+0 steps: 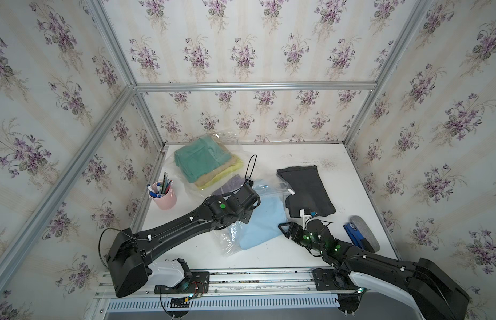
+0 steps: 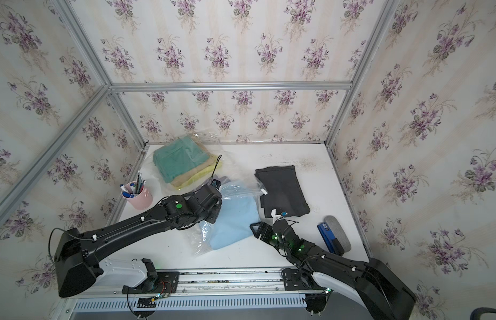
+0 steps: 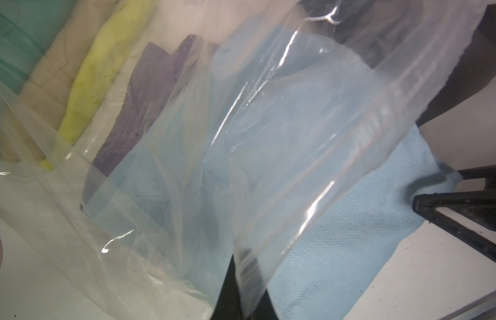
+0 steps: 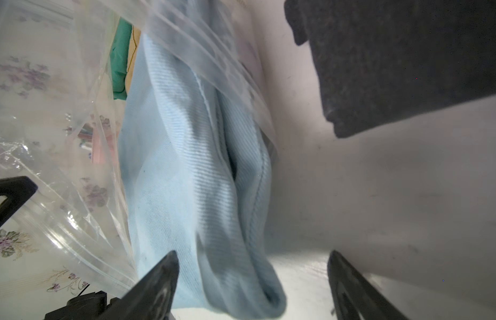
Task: Take the trousers out of the vacuum bag
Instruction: Take out the trousers from the vacuum bag.
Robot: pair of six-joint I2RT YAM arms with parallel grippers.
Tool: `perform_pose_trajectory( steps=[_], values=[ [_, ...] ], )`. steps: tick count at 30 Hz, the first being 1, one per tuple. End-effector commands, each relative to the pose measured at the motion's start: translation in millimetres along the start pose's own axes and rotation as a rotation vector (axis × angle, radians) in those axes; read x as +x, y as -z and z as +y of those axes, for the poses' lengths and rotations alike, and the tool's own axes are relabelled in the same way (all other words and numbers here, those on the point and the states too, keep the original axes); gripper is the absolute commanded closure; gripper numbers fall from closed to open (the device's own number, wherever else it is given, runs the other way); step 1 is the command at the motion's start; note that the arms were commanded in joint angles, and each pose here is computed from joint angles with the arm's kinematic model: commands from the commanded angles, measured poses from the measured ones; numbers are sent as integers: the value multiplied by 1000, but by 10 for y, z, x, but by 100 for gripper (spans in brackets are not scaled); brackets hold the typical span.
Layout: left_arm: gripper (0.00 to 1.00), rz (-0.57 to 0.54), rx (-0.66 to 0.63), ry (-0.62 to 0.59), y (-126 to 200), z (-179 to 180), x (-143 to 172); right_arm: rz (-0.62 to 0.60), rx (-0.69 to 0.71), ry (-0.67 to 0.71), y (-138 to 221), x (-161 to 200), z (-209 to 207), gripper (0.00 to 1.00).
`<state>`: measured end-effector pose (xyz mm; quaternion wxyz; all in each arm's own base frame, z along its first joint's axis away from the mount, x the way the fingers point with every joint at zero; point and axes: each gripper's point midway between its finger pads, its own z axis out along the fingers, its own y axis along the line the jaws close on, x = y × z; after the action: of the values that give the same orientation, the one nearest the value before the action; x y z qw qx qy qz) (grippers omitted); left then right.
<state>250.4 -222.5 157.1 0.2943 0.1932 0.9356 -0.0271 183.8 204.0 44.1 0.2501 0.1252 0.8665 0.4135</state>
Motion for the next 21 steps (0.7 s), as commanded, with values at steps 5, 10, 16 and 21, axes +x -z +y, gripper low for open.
perform_pose_trajectory(
  steps=[5, 10, 16, 21],
  values=[
    [100, 3, 17, 1, -4, -38, 6, -5, -162, 35, -62, -27, 311, 16],
    [100, 2, 22, -8, 28, -50, 16, -8, -181, 35, -144, -50, 364, 22],
    [100, -5, 21, -13, 83, -28, 23, -30, -189, 55, -262, -141, 465, 37],
    [94, -12, 25, -18, 137, -34, 22, -23, -202, 63, -277, -163, 548, 59]
  ],
)
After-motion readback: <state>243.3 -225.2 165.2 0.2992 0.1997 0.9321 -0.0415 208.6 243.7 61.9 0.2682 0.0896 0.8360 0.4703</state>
